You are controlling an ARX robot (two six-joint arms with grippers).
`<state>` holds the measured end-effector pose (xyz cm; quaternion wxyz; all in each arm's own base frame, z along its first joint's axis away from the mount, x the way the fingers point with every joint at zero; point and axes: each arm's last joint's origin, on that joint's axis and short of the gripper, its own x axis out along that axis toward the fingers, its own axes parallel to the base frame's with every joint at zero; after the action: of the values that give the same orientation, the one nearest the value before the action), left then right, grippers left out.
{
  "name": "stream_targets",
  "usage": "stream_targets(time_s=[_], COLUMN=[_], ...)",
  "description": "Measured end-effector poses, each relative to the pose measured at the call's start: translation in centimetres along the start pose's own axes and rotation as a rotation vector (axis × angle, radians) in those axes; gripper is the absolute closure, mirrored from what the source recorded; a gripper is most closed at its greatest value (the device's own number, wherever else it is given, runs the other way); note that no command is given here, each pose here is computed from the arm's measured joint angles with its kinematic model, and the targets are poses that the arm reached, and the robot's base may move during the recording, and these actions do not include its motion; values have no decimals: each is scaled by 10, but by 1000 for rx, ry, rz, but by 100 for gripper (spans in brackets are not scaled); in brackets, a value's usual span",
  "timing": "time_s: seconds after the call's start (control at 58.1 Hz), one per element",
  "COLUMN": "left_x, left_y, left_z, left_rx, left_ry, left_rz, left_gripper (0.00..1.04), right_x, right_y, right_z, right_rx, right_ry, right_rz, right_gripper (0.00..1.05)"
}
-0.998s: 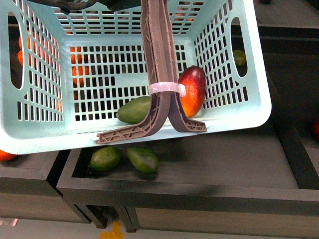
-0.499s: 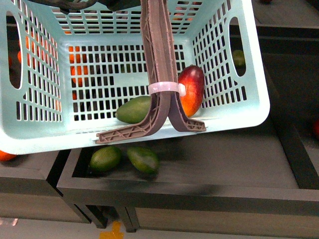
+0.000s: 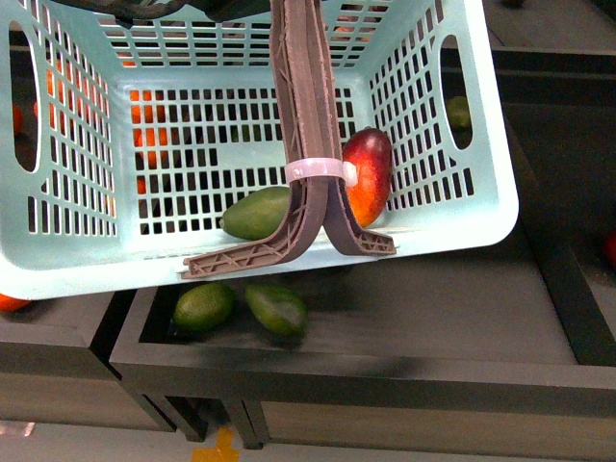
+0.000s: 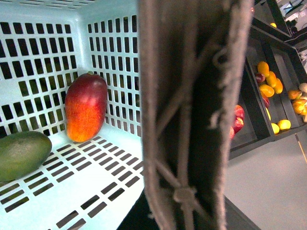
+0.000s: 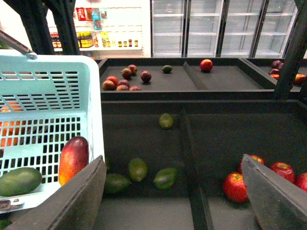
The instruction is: Pick mango and avocado into basket
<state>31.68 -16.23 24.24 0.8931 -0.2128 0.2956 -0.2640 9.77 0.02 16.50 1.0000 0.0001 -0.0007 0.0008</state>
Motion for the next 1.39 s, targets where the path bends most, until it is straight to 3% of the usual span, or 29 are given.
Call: stream_targets(time_s=[0.069,1.394], left_x=[0,0], left_y=[0,0], left_z=[0,0], left_rx=[0,-2], left_ry=[0,-1], left_rz=[0,3], left_gripper=[98,98], right_x=[0,0], right_y=[0,0], right_z=[0,0], right_rx=[1,0], right_ry=[0,2], right_rz=[0,2], right_gripper=[6,8])
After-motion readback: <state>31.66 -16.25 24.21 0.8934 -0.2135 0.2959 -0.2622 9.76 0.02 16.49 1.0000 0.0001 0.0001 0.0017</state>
